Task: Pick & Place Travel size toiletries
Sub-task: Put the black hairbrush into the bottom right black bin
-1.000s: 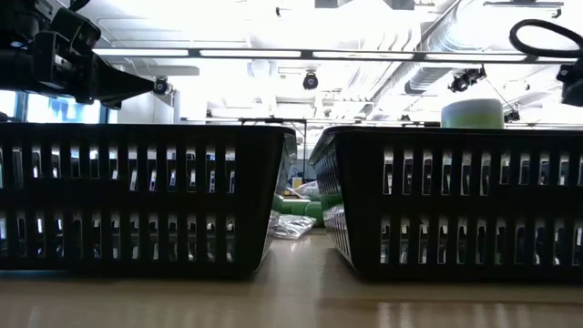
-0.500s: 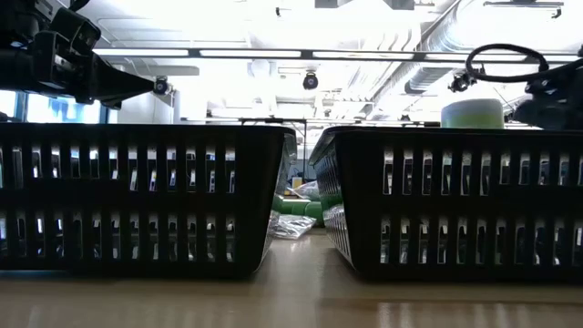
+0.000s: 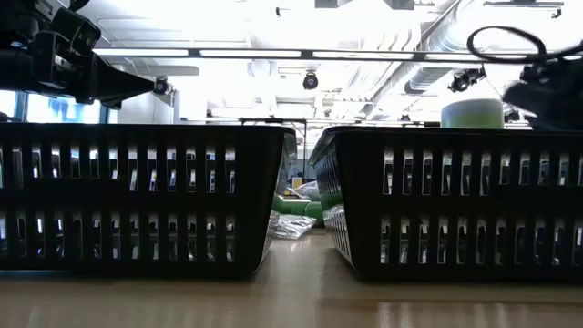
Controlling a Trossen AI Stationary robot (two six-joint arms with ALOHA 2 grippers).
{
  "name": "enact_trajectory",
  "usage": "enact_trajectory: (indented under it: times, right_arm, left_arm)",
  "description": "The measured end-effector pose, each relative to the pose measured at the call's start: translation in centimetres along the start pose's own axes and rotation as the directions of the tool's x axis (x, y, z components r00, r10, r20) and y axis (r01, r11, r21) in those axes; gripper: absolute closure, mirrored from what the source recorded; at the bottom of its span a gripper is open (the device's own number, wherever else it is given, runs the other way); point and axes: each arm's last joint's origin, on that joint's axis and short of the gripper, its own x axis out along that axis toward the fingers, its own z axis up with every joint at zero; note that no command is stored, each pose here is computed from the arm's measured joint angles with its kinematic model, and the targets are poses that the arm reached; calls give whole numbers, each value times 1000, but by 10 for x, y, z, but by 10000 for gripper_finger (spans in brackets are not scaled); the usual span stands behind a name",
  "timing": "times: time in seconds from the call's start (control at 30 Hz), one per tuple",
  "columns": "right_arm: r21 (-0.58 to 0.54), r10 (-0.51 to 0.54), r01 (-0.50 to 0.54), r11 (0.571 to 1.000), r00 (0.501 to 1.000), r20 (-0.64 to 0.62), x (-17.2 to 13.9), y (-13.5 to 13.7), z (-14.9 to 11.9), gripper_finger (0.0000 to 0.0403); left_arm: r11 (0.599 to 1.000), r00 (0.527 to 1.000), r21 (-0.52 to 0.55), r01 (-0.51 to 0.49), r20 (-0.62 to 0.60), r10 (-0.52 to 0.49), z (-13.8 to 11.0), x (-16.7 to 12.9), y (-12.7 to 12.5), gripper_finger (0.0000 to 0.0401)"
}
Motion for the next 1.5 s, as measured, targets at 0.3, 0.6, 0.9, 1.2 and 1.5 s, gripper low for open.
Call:
enact_trajectory:
  times: [0.3,0.6,0.9,1.2,1.5]
  right_arm:
    - [-37,330,-345,938,855,399,-4,14,10,224]
    - [21,280,-293,956,929,243,-8,8,-1,252]
    - [62,86,-91,994,993,79,3,4,-8,317]
    - [24,-90,88,996,993,76,31,8,-14,397]
    - [-15,-10,10,1000,1000,11,42,25,-19,400]
  left_arm:
    - [1000,1000,0,0,0,0,0,0,0,401]
    - [1000,1000,0,0,0,0,0,0,0,401]
    - [1000,1000,-1,0,0,0,0,0,0,401]
    - [1000,1000,-1,0,0,0,0,0,0,401]
    - [1000,1000,-1,0,0,0,0,0,0,401]
